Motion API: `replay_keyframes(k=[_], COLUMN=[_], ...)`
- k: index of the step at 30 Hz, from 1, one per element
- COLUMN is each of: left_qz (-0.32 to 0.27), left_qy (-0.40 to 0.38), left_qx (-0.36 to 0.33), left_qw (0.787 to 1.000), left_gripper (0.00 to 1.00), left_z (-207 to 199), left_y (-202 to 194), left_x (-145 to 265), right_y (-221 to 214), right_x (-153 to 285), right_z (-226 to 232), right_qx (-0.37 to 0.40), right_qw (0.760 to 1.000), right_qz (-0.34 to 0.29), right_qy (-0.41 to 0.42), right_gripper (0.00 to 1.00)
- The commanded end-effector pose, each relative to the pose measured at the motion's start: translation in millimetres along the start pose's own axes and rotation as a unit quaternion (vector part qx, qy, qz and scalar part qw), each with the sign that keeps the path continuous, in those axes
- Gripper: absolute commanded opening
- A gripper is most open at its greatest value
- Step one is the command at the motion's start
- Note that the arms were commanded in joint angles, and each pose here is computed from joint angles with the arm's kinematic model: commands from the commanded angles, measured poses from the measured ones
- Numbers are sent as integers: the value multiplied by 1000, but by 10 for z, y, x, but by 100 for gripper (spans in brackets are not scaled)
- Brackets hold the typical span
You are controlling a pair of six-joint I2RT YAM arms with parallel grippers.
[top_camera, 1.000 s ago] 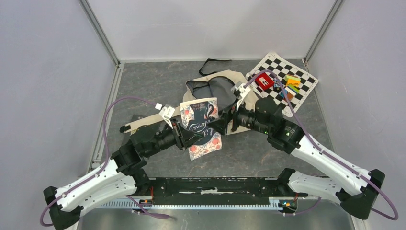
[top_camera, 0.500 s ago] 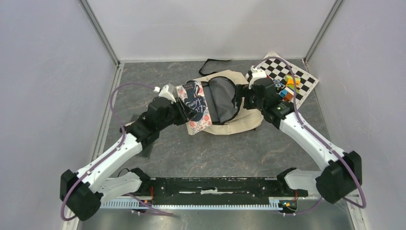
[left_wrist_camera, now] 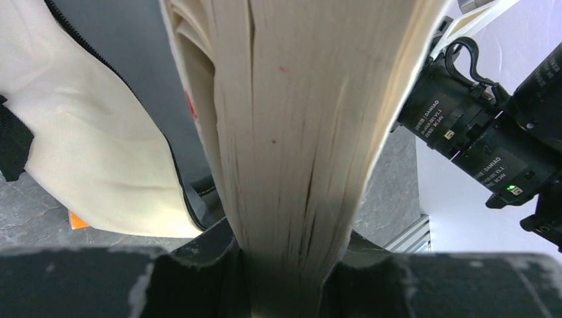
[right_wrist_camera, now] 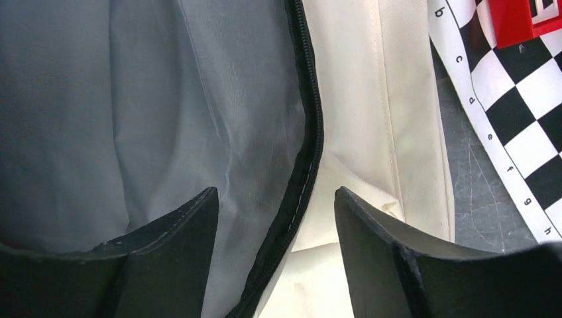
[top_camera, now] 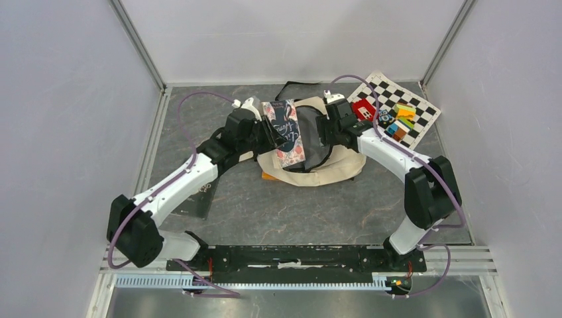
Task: Pack the student bag
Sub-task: Place the book in the student bag.
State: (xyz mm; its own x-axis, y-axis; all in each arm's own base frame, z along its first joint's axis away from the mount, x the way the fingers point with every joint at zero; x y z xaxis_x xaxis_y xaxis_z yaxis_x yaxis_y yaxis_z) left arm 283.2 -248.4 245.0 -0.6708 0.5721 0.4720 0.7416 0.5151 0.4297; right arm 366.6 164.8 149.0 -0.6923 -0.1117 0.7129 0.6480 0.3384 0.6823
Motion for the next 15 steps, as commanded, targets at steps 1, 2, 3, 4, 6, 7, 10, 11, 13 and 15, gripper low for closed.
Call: replay_keyframes(k=[1,2,3,4,6,7,10,11,13,15], left_qz=[-17,-17,-16,-16,-15,-13,-11,-12,-16,-24], left_qy=[-60,-58,-56,-54,-50,-48,-41,-37,-29,-20], left_qx=[-20,-20,-20,-20,-20,-20,-21,-22,-23,-25], left_qw=[998,998,998,998,998,999,999,999,999,999], left_gripper=[2,2,2,2,2,2,2,2,2,2], left_z=[-333,-328,-316,-304,-279,-265,-212,-191,-155,-131], left_y=[189,189,188,185,177,167,148,148,159,191], left_x=[-57,-81,-106,-124,-156,-173,-213,-226,-250,-273], right_y=[198,197,176,165,129,119,99,100,142,215], right_x=[-66,-100,-146,-188,-250,-276,-352,-382,-401,-376], right_z=[-105,-124,-138,-149,-162,-166,-147,-133,-144,-184], right_qx=[1,-1,-4,-7,-7,-6,-10,-18,-41,-66], right_qw=[1000,1000,1000,1000,1000,1000,1000,999,997,994], right_qz=[-14,-14,-7,-1,6,8,12,13,7,-7], right_qy=[-20,-22,-20,-16,-12,-10,14,35,66,92], right_gripper=[67,65,64,63,63,63,57,49,20,2])
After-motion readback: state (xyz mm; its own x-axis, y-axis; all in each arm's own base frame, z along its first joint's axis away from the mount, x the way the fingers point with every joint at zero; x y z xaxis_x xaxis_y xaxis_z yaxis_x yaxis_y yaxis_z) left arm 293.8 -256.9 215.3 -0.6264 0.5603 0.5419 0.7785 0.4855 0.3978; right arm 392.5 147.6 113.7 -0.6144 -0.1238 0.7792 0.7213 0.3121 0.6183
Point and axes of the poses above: each gripper's point midway between its finger pads, its own x axis back along the fingers, its own z axis along the line the jaws close on, y = z × x, the point moved 4 cm from there along x, back along the fingers, and after that the axes turned 12 degrees about x, right-handed, at the moved point
